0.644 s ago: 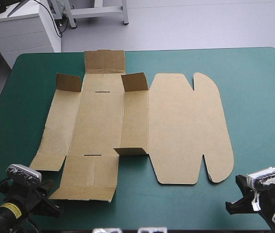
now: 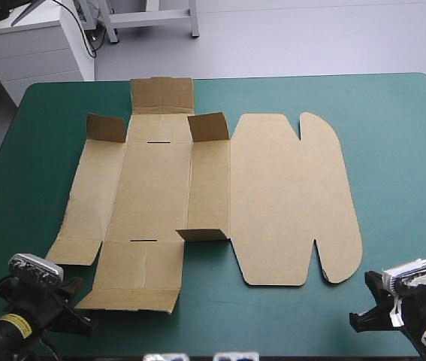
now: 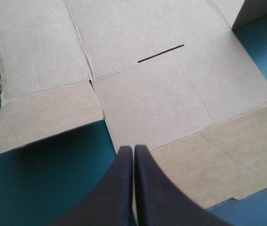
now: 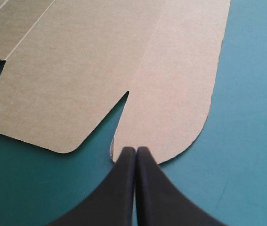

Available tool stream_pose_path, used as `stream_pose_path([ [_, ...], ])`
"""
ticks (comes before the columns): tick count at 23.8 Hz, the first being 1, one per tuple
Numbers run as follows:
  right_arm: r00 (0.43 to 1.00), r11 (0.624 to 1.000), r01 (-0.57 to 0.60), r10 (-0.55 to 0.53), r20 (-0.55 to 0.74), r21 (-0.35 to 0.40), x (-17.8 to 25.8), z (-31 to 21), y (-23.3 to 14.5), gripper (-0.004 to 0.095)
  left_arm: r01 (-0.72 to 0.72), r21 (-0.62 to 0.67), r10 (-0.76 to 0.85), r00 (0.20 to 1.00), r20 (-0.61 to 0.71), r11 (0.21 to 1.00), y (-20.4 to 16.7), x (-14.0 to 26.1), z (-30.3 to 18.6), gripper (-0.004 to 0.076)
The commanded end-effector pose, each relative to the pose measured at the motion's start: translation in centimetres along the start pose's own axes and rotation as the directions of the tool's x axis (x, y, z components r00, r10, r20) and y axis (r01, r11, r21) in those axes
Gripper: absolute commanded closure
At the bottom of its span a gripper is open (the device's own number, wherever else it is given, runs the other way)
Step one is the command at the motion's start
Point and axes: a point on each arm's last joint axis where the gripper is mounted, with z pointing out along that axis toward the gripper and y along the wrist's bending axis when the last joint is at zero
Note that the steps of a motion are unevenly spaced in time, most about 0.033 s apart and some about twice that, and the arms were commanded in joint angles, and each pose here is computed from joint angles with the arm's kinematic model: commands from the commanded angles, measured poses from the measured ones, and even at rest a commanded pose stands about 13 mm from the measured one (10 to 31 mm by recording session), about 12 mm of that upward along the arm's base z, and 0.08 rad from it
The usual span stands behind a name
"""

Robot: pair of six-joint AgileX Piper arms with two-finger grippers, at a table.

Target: Fold the box

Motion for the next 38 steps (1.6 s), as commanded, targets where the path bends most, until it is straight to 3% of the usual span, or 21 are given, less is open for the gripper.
stream_pose_path([
  [1,0.996,1.0,0.009,-0.009,0.085,0.004,-1.3,-0.4,0.0,0.0927,0.002,-0.007,-0.001,0.994,0.107,1.0,0.2,-2.1,-1.2,0.0731],
  [11,0.996,1.0,0.009,-0.009,0.085,0.004,-1.3,-0.4,0.0,0.0927,-0.008,-0.021,0.009,0.999,0.034,1.0,0.9,-9.1,0.3,0.073],
  [16,0.996,1.0,0.009,-0.009,0.085,0.004,-1.3,-0.4,0.0,0.0927,-0.03,-0.013,0.029,0.999,-0.029,0.999,1.3,-15.9,3.0,0.0705],
  [21,0.996,1.0,0.009,-0.009,0.085,0.004,-1.3,-0.4,0.0,0.0927,-0.012,0.053,0.017,0.994,-0.106,0.999,2.0,-19.7,6.5,0.0705],
  [27,0.996,1.0,0.009,-0.009,0.085,0.004,-1.3,-0.4,0.0,0.0927,0.187,0.271,-0.129,0.967,-0.218,0.944,6.6,-18.6,8.7,0.0705],
  [34,0.996,1.0,0.009,-0.009,0.085,0.004,-1.3,-0.4,0.0,0.0927,0.384,0.175,-0.328,0.902,-0.281,0.906,12.8,-15.8,7.9,0.0705],
  [38,0.996,1.0,0.009,-0.009,0.085,0.004,-1.3,-0.4,0.0,0.0927,0.472,0.138,-0.434,0.869,-0.236,0.871,15.3,-14.9,7.3,0.0705],
])
